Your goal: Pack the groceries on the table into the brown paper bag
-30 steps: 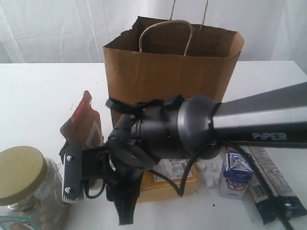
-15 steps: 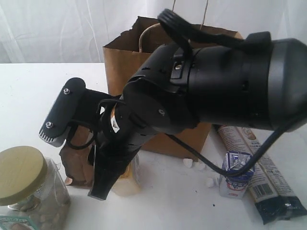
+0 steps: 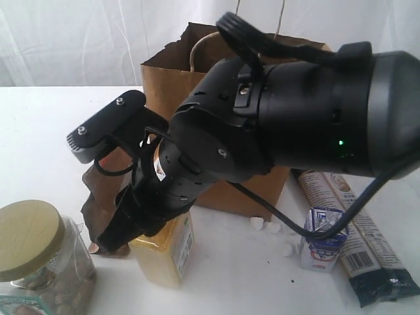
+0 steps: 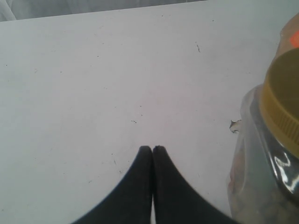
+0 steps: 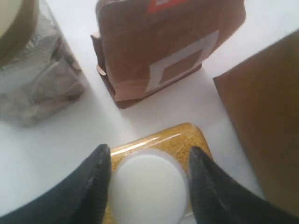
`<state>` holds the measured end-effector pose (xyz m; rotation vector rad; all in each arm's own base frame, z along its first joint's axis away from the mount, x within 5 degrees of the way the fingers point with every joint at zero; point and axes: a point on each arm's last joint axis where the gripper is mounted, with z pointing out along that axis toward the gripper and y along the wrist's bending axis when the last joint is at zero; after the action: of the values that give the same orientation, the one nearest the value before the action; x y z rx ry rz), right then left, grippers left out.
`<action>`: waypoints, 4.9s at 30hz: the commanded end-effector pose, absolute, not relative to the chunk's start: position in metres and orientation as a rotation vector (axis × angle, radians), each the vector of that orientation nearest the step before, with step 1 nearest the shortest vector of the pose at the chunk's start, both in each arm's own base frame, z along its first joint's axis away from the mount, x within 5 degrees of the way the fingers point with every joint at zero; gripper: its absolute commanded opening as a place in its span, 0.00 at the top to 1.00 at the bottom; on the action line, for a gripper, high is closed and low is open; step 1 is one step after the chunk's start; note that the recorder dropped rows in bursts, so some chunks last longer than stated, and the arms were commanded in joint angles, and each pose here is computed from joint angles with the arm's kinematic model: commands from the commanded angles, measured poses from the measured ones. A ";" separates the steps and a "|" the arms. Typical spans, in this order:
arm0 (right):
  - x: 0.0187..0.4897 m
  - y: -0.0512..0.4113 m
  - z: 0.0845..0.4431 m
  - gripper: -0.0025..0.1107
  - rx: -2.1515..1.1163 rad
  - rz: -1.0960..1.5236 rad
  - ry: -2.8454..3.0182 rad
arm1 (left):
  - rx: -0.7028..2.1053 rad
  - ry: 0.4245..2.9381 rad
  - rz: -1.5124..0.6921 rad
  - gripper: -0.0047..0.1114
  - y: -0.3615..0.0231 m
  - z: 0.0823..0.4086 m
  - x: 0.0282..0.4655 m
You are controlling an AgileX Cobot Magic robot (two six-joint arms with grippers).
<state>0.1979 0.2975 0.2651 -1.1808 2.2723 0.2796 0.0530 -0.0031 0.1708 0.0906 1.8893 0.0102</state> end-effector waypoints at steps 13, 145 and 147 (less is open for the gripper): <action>0.193 0.287 0.265 0.64 -1.004 0.248 2.486 | 0.089 1.885 0.011 0.96 -0.003 0.170 0.053; 0.196 0.295 0.275 0.98 -2.191 -0.077 1.765 | 0.089 1.885 0.011 0.96 -0.003 0.170 0.053; 0.194 0.292 0.287 0.98 -2.136 -0.062 1.747 | 0.089 1.885 0.011 0.96 -0.003 0.170 0.053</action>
<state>0.1970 0.2976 0.2621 -2.2490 1.7712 -0.0881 0.0530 -0.0031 0.1708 0.0906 1.8893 0.0102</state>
